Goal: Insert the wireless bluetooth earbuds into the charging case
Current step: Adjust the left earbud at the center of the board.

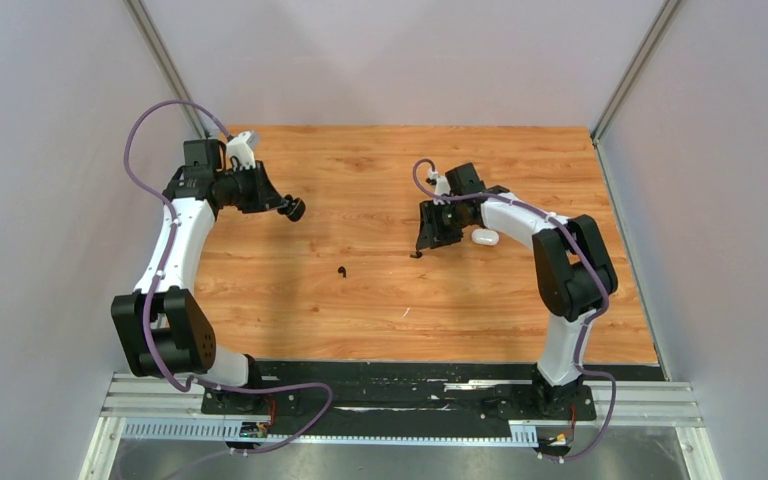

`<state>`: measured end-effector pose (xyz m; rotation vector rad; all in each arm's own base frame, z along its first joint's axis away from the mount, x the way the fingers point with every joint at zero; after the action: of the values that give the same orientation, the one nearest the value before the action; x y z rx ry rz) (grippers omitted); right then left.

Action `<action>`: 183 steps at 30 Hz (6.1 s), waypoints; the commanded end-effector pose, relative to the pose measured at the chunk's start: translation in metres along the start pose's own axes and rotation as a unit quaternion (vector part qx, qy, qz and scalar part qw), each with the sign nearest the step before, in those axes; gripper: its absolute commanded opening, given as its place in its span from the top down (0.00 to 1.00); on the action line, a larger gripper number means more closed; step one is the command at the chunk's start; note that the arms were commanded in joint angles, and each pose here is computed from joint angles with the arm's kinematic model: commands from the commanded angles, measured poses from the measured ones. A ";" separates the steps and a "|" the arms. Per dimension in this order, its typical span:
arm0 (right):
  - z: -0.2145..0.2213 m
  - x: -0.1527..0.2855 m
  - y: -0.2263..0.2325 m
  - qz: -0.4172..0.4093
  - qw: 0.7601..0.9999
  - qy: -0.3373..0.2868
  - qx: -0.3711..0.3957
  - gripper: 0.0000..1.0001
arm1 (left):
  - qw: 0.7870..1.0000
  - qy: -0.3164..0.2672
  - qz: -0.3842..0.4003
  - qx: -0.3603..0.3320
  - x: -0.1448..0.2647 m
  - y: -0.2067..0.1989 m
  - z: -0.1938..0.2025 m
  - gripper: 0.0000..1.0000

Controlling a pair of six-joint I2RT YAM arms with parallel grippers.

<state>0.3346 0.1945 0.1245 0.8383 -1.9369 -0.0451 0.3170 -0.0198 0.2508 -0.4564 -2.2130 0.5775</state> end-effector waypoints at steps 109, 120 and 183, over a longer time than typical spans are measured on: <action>-0.041 0.049 0.055 0.103 0.684 -0.159 0.704 1.00 | 0.979 0.134 0.125 -0.087 -0.087 -0.066 0.035 1.00; 0.061 0.042 0.039 -0.079 0.537 0.019 0.839 1.00 | 0.979 0.133 0.110 -0.105 -0.070 -0.064 0.046 1.00; 0.048 -0.014 0.066 -0.088 0.884 0.224 0.402 0.65 | 0.982 0.125 0.074 -0.123 -0.060 -0.060 0.042 1.00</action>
<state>0.2620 0.2347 0.1132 1.5116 -1.3908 0.8162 0.3138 -0.1128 0.2071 -0.7564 -1.9708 0.3352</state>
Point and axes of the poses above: each gripper's point midway between its finger pads, its own x axis back along the fingers, its own y axis along the line the jaws close on, z = x × y, the point moved 8 cm from there along x, back along the fingers, and after that the axes turned 9 degrees about x, right-handed, at the moved point
